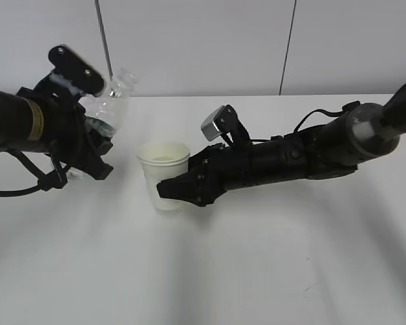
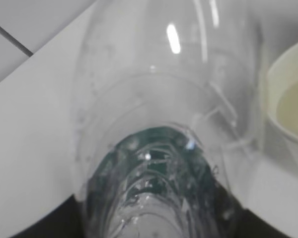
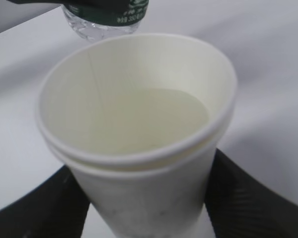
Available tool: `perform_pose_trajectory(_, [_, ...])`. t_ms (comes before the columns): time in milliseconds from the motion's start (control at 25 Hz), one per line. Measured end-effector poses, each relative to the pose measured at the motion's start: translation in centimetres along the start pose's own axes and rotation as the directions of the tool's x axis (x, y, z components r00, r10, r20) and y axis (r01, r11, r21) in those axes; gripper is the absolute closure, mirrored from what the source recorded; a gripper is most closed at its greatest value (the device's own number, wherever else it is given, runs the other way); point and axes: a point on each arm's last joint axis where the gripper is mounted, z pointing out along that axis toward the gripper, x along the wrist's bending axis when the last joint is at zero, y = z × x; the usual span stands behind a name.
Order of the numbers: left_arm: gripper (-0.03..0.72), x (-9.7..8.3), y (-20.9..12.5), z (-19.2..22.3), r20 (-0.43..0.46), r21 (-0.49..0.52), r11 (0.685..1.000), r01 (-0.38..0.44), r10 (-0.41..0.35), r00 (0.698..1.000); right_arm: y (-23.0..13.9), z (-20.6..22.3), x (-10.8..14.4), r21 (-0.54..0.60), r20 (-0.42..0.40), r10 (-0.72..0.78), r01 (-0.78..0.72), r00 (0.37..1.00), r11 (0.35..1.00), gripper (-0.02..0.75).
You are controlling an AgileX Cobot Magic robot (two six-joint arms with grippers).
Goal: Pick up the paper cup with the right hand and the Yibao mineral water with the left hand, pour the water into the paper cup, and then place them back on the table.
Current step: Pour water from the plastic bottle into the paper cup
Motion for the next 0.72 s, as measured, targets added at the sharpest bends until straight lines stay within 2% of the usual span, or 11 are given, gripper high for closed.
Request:
perform_pose_trajectory(320, [0.386, 1.9, 0.0, 0.0, 0.019, -0.120, 0.977, 0.175, -0.174, 0.984, 0.0, -2.0, -2.0, -0.048, 0.063, 0.046, -0.043, 0.997, 0.998, 0.217])
perform_pose_trajectory(480, [0.386, 2.7, -0.3, 0.8, 0.047, -0.183, 0.948, 0.259, -0.255, 0.966, -0.1, -2.9, -2.9, -0.071, 0.095, 0.069, -0.063, 0.993, 0.995, 0.217])
perform_pose_trajectory(720, [0.386, 3.1, -1.6, 3.4, 0.122, -0.260, 0.898, 0.354, -0.333, 0.935, -0.2, -4.2, -4.1, -0.099, 0.138, 0.093, -0.079, 0.986, 0.992, 0.217])
